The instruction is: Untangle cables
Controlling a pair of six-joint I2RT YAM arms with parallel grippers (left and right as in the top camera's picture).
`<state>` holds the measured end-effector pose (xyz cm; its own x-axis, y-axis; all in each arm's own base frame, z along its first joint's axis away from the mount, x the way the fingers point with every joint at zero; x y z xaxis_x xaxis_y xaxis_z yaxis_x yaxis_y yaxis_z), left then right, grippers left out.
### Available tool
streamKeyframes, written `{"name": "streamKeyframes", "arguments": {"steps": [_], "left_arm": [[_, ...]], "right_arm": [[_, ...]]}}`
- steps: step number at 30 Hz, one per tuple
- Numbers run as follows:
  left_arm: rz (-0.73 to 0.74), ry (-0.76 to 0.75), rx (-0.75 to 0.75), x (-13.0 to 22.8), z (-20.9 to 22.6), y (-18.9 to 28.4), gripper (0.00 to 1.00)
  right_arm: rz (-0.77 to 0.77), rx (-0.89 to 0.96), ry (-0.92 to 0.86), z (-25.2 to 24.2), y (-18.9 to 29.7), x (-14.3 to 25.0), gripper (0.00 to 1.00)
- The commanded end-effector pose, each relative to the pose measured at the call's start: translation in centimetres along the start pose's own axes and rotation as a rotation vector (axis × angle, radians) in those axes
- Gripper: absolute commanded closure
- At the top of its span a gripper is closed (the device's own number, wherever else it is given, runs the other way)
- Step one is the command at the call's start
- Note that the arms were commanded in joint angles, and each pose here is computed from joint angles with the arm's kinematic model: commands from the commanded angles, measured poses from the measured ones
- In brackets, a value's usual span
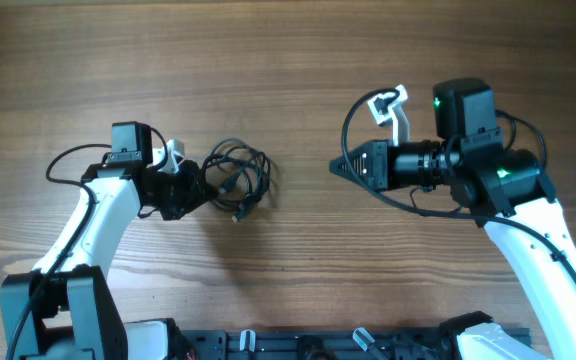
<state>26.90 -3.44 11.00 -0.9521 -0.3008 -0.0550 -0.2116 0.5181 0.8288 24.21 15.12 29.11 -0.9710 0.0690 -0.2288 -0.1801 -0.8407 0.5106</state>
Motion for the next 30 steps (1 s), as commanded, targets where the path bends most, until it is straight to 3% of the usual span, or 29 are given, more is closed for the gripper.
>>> {"name": "streamKeyframes", "arguments": {"steps": [1,9,15,20,26,30], "left_arm": [[-0.008,0.004,-0.039,0.0,0.5,-0.1,0.96],[-0.008,0.004,-0.038,0.0,0.5,-0.1,0.96],[-0.002,0.003,-0.02,0.0,0.3,-0.1,0.96],[0.048,0.011,0.126,0.6,-1.2,0.0,0.96],[0.18,0.089,0.48,1.9,-4.5,1.2,0.96],[0.223,0.18,0.587,1.7,-5.3,2.0,0.96]], "right_arm": [[-0.082,0.245,0.019,-2.7,0.4,-0.5,0.96],[-0.01,0.252,0.016,-4.4,-1.9,1.4,0.95],[-0.003,0.193,0.088,-3.5,-5.6,2.6,0.67],[-0.053,0.264,0.031,-4.5,-6.3,2.5,0.58],[-0.039,0.268,0.019,-4.8,-6.5,2.7,0.59],[-0.043,0.27,-0.033,-4.8,-6.5,2.7,0.58]]}}
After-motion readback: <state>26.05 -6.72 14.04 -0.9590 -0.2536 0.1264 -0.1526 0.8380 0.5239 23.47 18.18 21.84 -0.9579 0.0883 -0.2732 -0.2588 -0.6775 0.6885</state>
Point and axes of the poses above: each gripper's point midway between its finger pads, its own y axis back along the fingers, its own z axis along the line the jaws close on, x = y × z, the point moved 7 cm from there along y, back along the fingers, and after that the axes turned 10 degrees about -y, right-handed, at the moved point
